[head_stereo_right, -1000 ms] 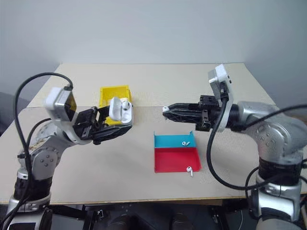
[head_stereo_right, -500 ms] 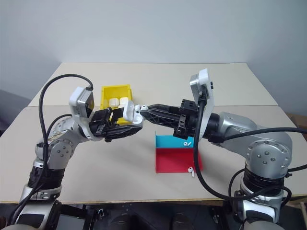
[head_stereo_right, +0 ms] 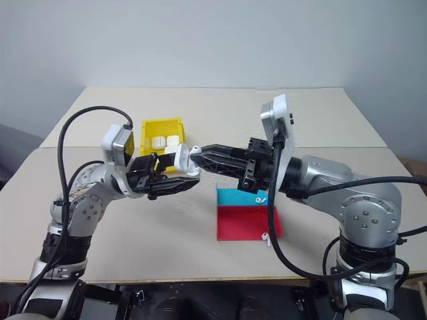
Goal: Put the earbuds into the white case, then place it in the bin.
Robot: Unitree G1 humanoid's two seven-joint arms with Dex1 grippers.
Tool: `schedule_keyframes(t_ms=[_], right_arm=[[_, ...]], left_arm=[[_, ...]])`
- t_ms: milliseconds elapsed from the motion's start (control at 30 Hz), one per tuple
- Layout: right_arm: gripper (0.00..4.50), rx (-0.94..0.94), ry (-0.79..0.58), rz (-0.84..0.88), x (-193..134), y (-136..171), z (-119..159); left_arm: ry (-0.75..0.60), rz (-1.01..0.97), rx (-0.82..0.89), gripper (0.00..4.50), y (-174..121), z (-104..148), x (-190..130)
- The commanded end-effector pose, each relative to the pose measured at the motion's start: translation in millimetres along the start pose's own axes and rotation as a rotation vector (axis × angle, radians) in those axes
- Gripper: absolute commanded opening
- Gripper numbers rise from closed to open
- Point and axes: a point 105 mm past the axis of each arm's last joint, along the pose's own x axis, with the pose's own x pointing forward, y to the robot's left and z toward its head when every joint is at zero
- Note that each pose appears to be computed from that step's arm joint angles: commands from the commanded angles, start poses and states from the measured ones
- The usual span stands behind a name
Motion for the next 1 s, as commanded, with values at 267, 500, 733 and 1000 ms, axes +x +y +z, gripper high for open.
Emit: schedule_keyframes(t_ms=[267, 500, 733, 1000], right_arm=[[0.63, -0.079, 0.035, -0.016, 3, -1, -9], [2.55, -0.103, 0.073, 0.0, -2, 0, -12], [3.19, -0.06, 0.012, 0.026, -16, -2, 17], [1.3, -0.334, 0.146, -0.026, -13, -17, 37]], left_arm=[[-0.021, -0.013, 0.054, 2.8, 0, 11, 2], [-0.029, -0.009, 0.065, 2.8, -1, 14, 3], [-0.017, 0.02, 0.068, 2.8, 3, 13, -3], [0.057, 0.088, 0.061, 2.8, 13, -6, 0]])
